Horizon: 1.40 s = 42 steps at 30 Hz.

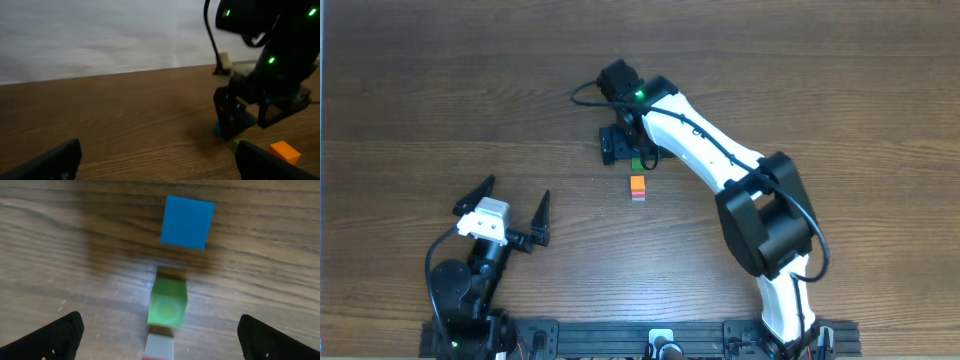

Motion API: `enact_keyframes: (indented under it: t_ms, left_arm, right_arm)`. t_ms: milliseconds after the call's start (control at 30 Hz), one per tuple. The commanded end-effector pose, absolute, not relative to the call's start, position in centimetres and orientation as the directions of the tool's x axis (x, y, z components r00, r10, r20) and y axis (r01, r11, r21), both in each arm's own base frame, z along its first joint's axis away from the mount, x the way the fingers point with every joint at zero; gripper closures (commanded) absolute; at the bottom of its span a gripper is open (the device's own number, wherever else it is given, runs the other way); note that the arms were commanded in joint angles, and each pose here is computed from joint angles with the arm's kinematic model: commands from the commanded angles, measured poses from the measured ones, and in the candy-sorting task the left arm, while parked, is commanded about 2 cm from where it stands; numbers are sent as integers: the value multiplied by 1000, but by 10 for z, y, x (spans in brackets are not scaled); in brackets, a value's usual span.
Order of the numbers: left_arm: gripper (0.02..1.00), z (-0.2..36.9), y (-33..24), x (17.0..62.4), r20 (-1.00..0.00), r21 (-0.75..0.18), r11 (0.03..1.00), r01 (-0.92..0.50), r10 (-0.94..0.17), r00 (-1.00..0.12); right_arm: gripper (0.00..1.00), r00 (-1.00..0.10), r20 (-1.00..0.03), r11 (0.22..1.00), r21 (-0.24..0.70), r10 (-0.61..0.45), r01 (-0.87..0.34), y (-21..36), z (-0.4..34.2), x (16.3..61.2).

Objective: Stack Cubes

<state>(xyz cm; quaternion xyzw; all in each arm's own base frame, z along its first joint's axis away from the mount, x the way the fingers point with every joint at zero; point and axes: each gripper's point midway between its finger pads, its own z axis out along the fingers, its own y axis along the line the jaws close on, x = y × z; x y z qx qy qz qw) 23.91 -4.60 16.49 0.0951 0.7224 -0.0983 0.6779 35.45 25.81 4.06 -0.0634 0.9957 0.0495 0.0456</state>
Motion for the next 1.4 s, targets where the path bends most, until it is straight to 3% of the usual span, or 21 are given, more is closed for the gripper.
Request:
enact_keyframes:
  t_ms: [33, 733, 967, 1400]
  left_arm:
    - [18, 164, -48, 239, -998, 5, 959, 283, 21, -53]
    - [20, 164, -48, 239, -998, 5, 959, 282, 21, -54]
    - [18, 164, -48, 239, -998, 5, 959, 282, 21, -54]
    - [20, 164, -48, 239, -998, 5, 959, 283, 21, -53]
  right_arm:
    - [7, -989, -107, 992, 59, -102, -109, 258, 29, 363]
    - [97, -996, -81, 999, -12, -46, -46, 244, 5, 359]
    - [246, -995, -80, 999, -7, -53, -53, 247, -2, 355]
    - [378, -996, -75, 999, -6, -49, -49, 248, -3, 353]
